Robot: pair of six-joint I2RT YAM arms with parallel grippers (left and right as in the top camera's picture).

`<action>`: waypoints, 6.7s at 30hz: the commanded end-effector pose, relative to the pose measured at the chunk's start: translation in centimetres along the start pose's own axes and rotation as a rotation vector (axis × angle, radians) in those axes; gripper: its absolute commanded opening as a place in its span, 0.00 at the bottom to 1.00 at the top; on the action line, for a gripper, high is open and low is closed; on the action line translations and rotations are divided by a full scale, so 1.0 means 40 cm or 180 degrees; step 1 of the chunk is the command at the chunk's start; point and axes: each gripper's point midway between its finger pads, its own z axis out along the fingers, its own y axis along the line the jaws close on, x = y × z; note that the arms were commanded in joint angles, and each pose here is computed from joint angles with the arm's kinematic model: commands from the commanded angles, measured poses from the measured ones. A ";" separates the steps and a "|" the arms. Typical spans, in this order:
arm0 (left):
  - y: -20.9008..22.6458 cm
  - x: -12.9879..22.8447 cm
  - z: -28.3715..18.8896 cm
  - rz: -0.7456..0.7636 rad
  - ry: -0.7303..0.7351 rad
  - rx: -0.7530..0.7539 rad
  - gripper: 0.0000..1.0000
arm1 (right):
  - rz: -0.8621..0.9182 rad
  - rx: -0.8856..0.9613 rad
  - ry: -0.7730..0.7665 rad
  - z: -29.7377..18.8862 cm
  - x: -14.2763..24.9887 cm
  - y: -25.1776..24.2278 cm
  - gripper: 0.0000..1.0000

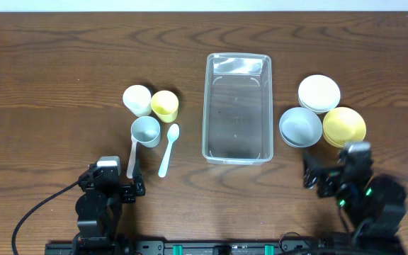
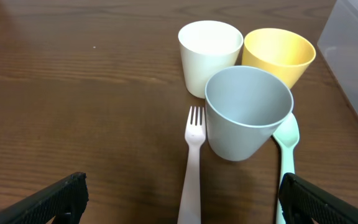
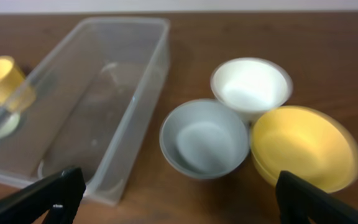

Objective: Pack container
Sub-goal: 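Raise the right gripper and move it toward the yellow bowl, then grasp the rim of the yellow bowl with the right gripper, then carry the yellow bowl into the clear container and release it, then move the right gripper to the white bowl and grasp its rim, then stack the white bowl onto the yellow bowl in the container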

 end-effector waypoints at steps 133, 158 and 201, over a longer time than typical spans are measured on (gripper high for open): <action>0.000 0.007 0.001 0.0025 0.0017 0.0000 0.98 | 0.1449 0.1384 0.2009 0.358 -0.278 -0.302 0.55; -0.001 0.007 0.001 0.0025 0.0017 0.0002 0.98 | 0.1417 0.1261 0.2796 0.605 0.106 -0.372 0.09; 0.000 0.007 0.001 0.0025 0.0017 0.0000 0.98 | 0.0755 0.0449 0.1976 0.726 -0.087 0.203 0.01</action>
